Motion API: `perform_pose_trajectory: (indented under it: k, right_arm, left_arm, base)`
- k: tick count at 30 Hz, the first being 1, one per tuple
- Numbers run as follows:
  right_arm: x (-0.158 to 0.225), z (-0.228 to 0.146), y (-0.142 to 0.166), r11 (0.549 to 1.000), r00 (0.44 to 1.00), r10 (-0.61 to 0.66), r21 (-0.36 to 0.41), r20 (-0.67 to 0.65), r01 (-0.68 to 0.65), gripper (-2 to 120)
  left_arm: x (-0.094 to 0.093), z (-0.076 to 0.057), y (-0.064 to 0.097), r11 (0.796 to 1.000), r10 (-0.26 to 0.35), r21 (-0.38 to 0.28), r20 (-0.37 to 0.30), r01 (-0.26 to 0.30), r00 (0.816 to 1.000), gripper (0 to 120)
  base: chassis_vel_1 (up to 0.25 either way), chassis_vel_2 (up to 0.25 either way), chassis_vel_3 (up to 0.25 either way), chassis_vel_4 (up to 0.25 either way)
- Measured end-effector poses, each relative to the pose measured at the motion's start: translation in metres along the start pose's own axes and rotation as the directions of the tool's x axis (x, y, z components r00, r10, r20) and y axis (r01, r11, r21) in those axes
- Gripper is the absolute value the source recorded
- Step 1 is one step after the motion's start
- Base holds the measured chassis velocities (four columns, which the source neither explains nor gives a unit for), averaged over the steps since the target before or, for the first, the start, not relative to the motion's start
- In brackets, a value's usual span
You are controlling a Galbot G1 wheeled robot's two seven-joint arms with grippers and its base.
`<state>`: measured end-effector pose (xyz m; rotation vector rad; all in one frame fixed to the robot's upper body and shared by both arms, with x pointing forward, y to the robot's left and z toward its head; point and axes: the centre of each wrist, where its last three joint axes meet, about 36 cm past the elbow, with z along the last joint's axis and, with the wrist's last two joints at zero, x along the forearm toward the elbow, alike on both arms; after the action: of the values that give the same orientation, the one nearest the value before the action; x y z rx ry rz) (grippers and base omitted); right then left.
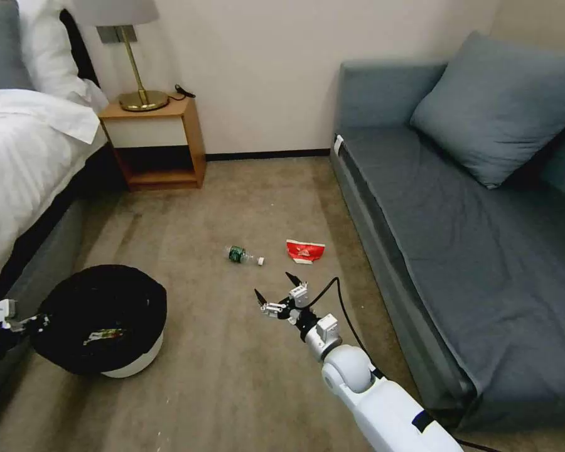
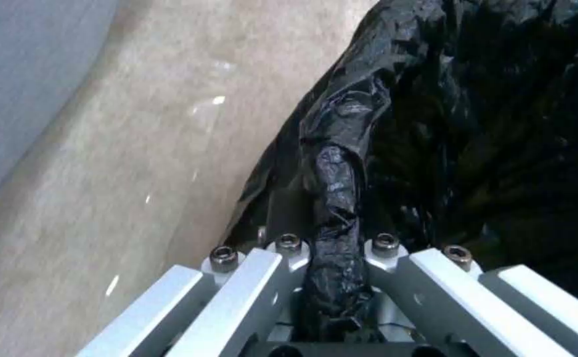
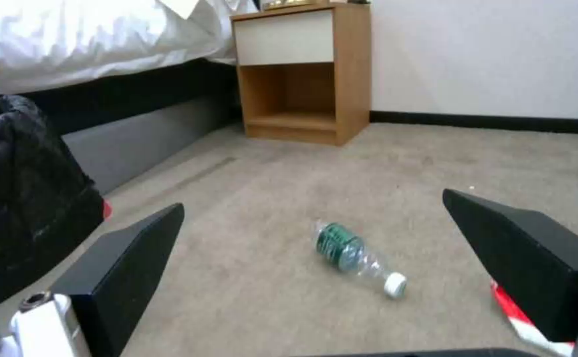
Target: Pick up the trash bin, then pick up the garbage on the floor and place it into the trash bin.
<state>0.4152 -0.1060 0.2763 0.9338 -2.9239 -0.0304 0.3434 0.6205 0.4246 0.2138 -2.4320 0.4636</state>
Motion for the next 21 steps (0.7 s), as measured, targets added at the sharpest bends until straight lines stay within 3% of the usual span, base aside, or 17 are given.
perform_pose_trajectory:
  k: [21]
  right_arm:
    - [0.0018, 0.0097, 0.001, 0.999, 0.998, -0.021, 0.032, -0.053, 0.023, 100]
  left_arm:
    - [-0.0001, -0.0023, 0.0021, 1.0, -0.003, 0.006, 0.003, 0.003, 1.0, 4]
  base:
    - [-0.179, 0.188, 0.178, -0.189]
